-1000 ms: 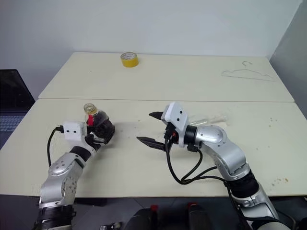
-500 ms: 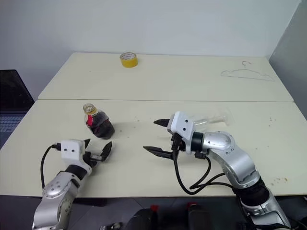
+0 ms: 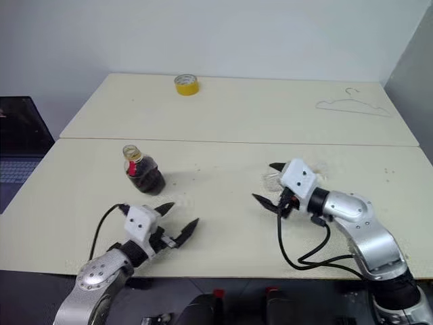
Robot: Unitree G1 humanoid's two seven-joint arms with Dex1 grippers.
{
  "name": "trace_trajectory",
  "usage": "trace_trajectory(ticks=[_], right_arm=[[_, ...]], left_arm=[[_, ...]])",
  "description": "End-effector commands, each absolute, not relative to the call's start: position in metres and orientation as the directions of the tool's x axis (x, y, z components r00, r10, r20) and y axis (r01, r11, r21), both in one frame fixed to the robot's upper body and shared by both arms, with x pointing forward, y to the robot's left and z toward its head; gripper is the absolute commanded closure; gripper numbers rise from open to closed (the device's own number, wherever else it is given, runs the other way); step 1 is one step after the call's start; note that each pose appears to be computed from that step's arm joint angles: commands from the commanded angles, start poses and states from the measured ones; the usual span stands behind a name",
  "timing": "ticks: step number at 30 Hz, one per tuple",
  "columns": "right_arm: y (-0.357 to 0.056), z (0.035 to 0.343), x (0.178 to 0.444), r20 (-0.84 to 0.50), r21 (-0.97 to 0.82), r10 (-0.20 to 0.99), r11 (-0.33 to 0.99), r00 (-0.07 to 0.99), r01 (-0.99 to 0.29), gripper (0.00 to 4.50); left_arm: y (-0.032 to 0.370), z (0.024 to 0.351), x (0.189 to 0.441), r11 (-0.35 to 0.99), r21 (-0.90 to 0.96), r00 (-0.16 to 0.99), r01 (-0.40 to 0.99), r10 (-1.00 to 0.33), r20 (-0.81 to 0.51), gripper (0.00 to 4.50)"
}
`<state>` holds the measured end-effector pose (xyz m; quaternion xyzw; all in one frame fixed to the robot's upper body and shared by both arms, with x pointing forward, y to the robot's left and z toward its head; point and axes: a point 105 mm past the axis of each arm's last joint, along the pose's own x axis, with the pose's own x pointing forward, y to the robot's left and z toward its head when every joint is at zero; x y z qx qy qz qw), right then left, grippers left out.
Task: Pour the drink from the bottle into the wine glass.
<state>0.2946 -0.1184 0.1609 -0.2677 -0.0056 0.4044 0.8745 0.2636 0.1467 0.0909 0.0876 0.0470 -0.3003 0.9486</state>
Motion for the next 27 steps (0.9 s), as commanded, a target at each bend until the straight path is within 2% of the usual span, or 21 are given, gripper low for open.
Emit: trace_trajectory(ticks=[1,4,8,14,21,27], right_arm=[[-0.139,0.166,0.302,-0.229,-0.604,0.611,0.521,0.757,-0.603,0.0],[-0.155,0.163,0.311,-0.25,-0.683,0.526,0.499,0.813,-0.533,0.0],[-0.175,0.157,0.331,-0.255,-0.841,0.387,0.363,0.886,-0.4,0.0],[-0.188,0.157,0.355,-0.183,-0.938,0.29,0.233,0.939,-0.255,0.0],[-0.194,0.143,0.373,-0.177,-0.979,0.258,0.05,0.95,-0.196,0.0],[-0.189,0.13,0.38,-0.176,-0.984,0.267,-0.009,0.947,-0.18,0.0]], left_arm=[[0.129,0.115,0.269,0.731,0.153,0.747,0.665,-0.657,-0.101,0.02],[0.117,0.123,0.271,0.655,0.147,0.67,0.741,-0.734,-0.11,0.02],[0.102,0.129,0.274,0.574,0.151,0.59,0.805,-0.799,-0.112,0.02],[0.087,0.138,0.283,0.511,0.134,0.524,0.849,-0.846,-0.093,0.02],[0.072,0.144,0.291,0.473,0.142,0.486,0.87,-0.87,-0.086,0.02],[0.062,0.15,0.292,0.468,0.14,0.48,0.873,-0.874,-0.074,0.02]])
